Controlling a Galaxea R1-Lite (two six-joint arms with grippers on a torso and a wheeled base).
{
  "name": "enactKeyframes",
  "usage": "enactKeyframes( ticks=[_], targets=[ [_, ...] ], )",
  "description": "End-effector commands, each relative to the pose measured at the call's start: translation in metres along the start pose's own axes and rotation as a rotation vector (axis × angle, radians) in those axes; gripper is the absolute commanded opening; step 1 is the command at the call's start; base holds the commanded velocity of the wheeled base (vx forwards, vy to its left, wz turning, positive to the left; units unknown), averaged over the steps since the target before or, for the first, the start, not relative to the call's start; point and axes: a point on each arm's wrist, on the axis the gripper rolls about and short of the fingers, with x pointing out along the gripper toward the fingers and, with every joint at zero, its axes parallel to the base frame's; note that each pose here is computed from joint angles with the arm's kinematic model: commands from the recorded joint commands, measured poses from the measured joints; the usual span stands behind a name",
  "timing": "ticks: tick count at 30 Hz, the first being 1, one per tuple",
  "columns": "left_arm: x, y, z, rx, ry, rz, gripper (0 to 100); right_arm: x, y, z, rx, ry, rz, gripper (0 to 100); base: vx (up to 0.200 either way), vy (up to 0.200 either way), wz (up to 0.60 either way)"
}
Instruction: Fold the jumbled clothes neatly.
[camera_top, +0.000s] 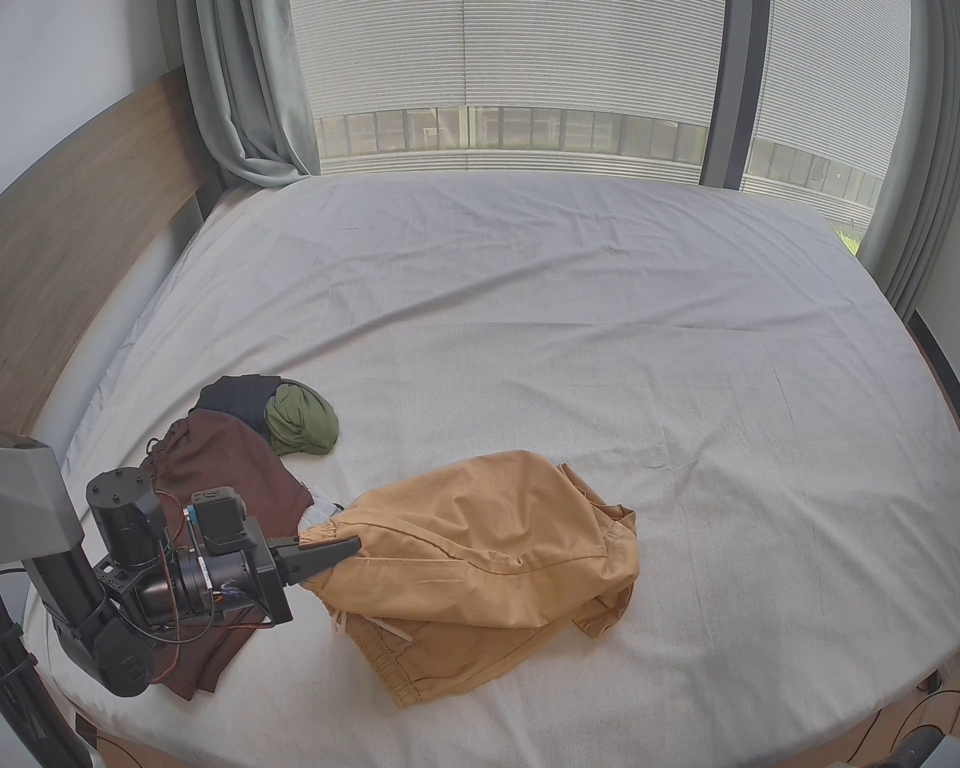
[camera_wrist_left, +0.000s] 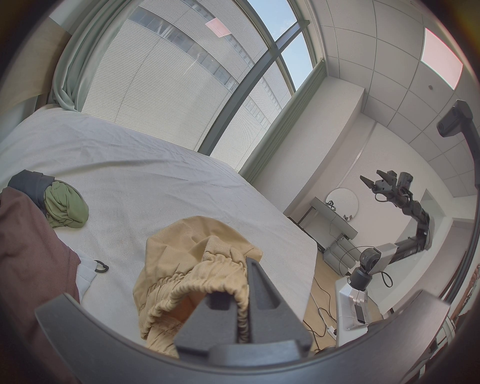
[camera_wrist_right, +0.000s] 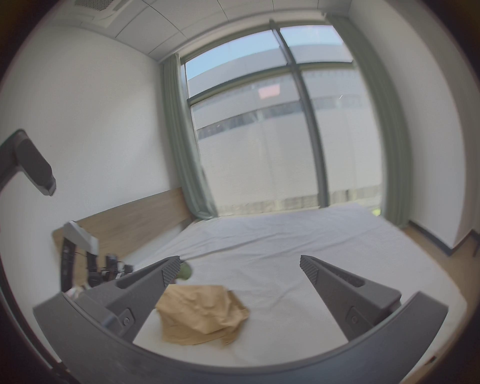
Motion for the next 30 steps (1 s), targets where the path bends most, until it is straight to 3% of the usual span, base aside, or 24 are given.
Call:
enactKeyframes(
  ticks=[1,2,5,13,18,21,25,30],
  targets=[
    [0.002,0.004,-0.004,-0.015,0.012,0.005,0,0.058,0.002,0.000,0.180,0.179,0.203,100,0.000,0.000,0.00],
    [0.002,0.004,-0.004,-0.014,0.011,0.005,0,0.075,0.005,0.005,0.281,0.177,0.286,100,0.000,0.000,0.00],
    [0.002,0.004,-0.004,-0.015,0.012,0.005,0,0.100,0.003,0.002,0.293,0.191,0.320,100,0.000,0.000,0.00],
    [0.002,0.004,-0.006,-0.021,0.019,0.005,0,0.153,-0.006,-0.028,0.288,0.265,0.294,100,0.000,0.000,0.00],
    [0.003,0.004,-0.005,-0.016,0.014,0.004,0,0.180,-0.029,-0.061,0.290,0.296,0.218,100,0.000,0.000,0.00],
    [0.003,0.005,-0.005,-0.017,0.015,0.004,0,0.183,-0.034,-0.071,0.302,0.314,0.223,100,0.000,0.000,0.00],
    [0.004,0.007,-0.008,-0.025,0.023,0.006,0,0.198,-0.047,-0.104,0.351,0.412,0.220,100,0.000,0.000,0.00],
    [0.004,0.006,-0.007,-0.022,0.020,0.007,0,0.209,-0.051,-0.126,0.360,0.434,0.218,100,0.000,0.000,0.00]
  ],
)
